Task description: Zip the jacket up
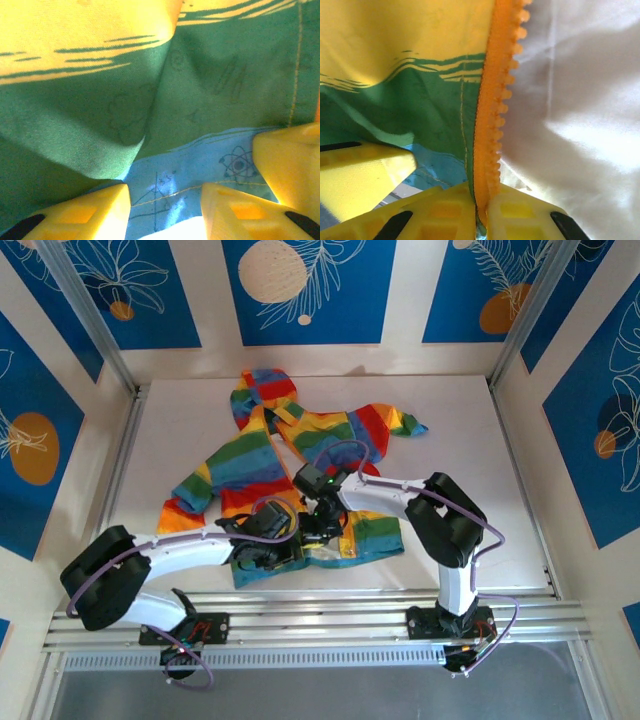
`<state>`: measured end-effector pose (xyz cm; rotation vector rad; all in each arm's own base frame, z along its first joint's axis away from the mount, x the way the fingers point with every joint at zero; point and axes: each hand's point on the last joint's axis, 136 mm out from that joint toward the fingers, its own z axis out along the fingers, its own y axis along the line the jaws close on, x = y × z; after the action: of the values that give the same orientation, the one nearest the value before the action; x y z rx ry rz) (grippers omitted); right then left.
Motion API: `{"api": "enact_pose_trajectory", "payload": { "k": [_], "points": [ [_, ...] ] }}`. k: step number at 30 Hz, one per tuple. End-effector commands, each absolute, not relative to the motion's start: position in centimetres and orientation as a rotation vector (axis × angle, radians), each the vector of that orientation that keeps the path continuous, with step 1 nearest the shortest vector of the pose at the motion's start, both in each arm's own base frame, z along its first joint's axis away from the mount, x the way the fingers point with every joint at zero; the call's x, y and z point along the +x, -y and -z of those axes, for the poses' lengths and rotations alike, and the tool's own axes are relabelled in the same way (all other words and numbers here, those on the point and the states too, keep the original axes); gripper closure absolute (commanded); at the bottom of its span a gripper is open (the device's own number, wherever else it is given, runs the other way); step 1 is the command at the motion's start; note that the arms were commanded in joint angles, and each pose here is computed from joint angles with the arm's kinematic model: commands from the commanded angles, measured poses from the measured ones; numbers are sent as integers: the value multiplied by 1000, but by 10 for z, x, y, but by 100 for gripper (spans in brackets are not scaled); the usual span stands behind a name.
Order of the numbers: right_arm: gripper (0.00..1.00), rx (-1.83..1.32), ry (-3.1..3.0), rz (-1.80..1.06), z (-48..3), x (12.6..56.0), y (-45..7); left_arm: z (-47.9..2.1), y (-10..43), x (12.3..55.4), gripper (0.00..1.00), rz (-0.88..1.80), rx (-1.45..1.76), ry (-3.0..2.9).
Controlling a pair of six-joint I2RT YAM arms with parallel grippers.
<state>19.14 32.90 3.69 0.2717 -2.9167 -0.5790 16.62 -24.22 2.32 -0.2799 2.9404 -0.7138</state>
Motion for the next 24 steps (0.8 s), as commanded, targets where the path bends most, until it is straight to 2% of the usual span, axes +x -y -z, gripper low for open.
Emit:
{"api": "enact_pose_trajectory", "payload": {
  "k": [1,7,12,15,19,24],
  "points": [
    [91,310,2929,564,-53,189,-329,-20,228,160,57,640,-274,-2974],
    [90,327,2935,532,-62,190,-327,-53,233,168,50,723,-173,-2908],
    [84,349,2916,523,-62,190,-330,-62,231,170,51,831,-215,-2850],
    [76,349,2892,561,-61,188,-334,-56,232,173,53,911,-287,-2825],
    [59,340,2824,751,-60,185,-351,-31,222,176,55,907,-423,-2852],
    [56,296,2749,925,-57,187,-365,-9,212,173,58,917,-528,-2882]
  ]
}}
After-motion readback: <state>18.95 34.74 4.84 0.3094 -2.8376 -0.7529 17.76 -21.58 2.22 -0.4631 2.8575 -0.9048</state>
